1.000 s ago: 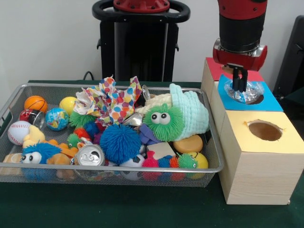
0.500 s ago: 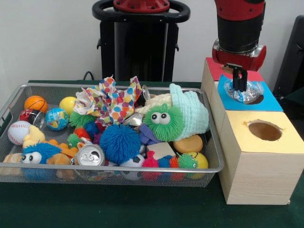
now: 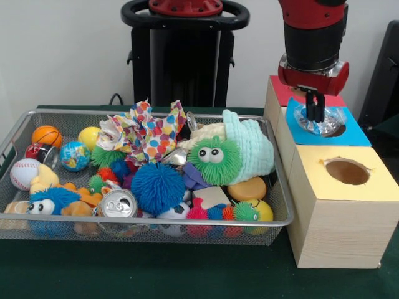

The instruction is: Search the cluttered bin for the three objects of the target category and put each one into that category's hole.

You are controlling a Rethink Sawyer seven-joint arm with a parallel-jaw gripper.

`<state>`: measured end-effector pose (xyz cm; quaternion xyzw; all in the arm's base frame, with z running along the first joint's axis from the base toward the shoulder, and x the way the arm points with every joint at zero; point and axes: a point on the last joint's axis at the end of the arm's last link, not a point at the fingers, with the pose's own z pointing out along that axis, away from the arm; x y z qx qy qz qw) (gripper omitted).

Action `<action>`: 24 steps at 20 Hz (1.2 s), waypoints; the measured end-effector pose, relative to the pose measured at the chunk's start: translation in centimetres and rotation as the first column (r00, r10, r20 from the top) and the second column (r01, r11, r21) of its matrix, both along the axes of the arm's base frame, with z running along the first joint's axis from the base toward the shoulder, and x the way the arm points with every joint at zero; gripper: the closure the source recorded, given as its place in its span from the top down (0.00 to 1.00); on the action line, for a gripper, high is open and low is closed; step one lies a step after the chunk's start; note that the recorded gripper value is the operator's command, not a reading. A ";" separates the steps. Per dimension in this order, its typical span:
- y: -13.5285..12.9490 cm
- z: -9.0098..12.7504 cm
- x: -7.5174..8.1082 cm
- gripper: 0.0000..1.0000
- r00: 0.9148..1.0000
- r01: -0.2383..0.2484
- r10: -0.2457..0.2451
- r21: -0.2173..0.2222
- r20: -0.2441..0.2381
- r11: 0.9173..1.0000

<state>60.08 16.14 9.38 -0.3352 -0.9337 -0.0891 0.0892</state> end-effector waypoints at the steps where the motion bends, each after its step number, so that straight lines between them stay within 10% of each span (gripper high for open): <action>1: 0.0 0.0 0.0 0.00 1.000 0.002 -0.002 0.000 0.001 1.000; 24: 0.2 -0.8 0.5 0.00 1.000 0.017 -0.017 0.017 0.003 1.000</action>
